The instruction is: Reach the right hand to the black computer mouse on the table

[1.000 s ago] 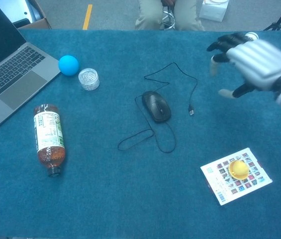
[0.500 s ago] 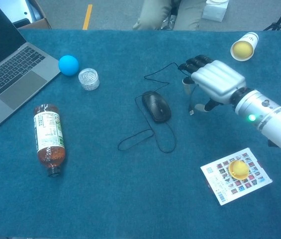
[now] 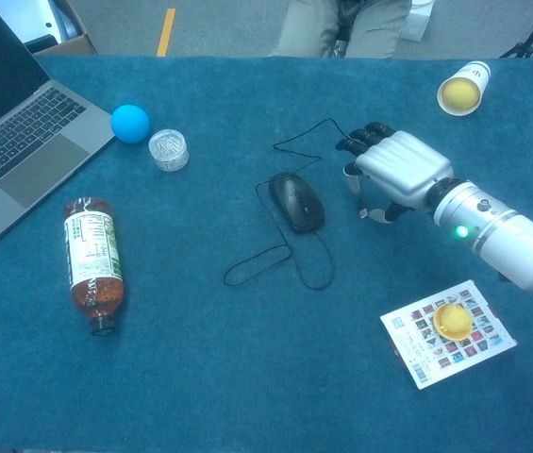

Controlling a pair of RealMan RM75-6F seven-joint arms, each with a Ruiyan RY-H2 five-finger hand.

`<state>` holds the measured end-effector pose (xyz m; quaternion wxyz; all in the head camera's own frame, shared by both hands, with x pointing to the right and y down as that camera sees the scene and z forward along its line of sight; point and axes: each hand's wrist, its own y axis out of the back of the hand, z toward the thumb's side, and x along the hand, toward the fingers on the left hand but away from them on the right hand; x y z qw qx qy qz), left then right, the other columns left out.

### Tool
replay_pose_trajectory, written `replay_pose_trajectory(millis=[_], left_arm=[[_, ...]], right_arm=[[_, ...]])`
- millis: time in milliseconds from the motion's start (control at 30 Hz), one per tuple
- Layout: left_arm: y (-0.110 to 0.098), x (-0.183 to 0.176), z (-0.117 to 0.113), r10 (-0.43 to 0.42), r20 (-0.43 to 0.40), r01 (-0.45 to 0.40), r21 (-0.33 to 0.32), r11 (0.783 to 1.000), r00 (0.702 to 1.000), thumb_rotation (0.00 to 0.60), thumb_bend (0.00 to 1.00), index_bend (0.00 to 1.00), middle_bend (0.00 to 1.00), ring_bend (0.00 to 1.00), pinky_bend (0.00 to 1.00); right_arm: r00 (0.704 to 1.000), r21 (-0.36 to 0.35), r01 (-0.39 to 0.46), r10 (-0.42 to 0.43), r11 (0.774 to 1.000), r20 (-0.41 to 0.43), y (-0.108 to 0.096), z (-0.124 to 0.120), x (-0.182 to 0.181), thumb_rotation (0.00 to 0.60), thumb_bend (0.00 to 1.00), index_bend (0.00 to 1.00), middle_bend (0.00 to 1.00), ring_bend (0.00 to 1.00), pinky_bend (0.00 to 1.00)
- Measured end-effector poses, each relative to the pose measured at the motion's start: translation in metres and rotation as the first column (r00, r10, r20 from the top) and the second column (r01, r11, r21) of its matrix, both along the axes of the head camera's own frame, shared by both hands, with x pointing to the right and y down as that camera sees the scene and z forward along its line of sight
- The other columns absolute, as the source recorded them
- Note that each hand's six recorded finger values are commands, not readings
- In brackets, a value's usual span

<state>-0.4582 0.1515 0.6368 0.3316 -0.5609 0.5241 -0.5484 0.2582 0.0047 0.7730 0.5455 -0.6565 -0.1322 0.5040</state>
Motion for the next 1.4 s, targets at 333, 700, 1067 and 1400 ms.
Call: replay_pose_trajectory(millis=[333,700,1067,1400], left_arm=[[-0.001,-0.001,0.001,-0.003,0.002,0.003,0.000,1.000,1.000,0.600,0.15,0.27,0.18,0.16,0.09],[0.000,-0.003,0.001,-0.006,0.004,0.006,-0.001,1.000,1.000,0.600,0.15,0.27,0.18,0.16,0.09],[0.001,-0.006,0.003,-0.013,0.007,0.013,-0.006,1.000,1.000,0.600,0.15,0.27,0.18,0.16,0.09],[0.002,-0.007,0.003,-0.016,0.006,0.016,-0.003,1.000,1.000,0.600,0.15,0.27,0.18,0.16,0.09]], right_arm=[[1.000,-0.007,-0.007,0.007,1.000,-0.008,-0.002,0.009,-0.001,0.600,0.19,0.49,0.12,0.00,0.00],[1.000,-0.007,-0.013,0.013,1.000,0.003,-0.003,0.016,-0.012,0.600,0.25,0.54,0.13,0.00,0.00],[1.000,-0.013,-0.012,0.012,1.000,-0.009,-0.003,0.021,-0.020,0.600,0.26,0.59,0.16,0.00,0.00],[1.000,-0.012,-0.025,0.025,1.000,-0.016,-0.004,0.022,-0.017,0.600,0.28,0.65,0.20,0.00,0.00]])
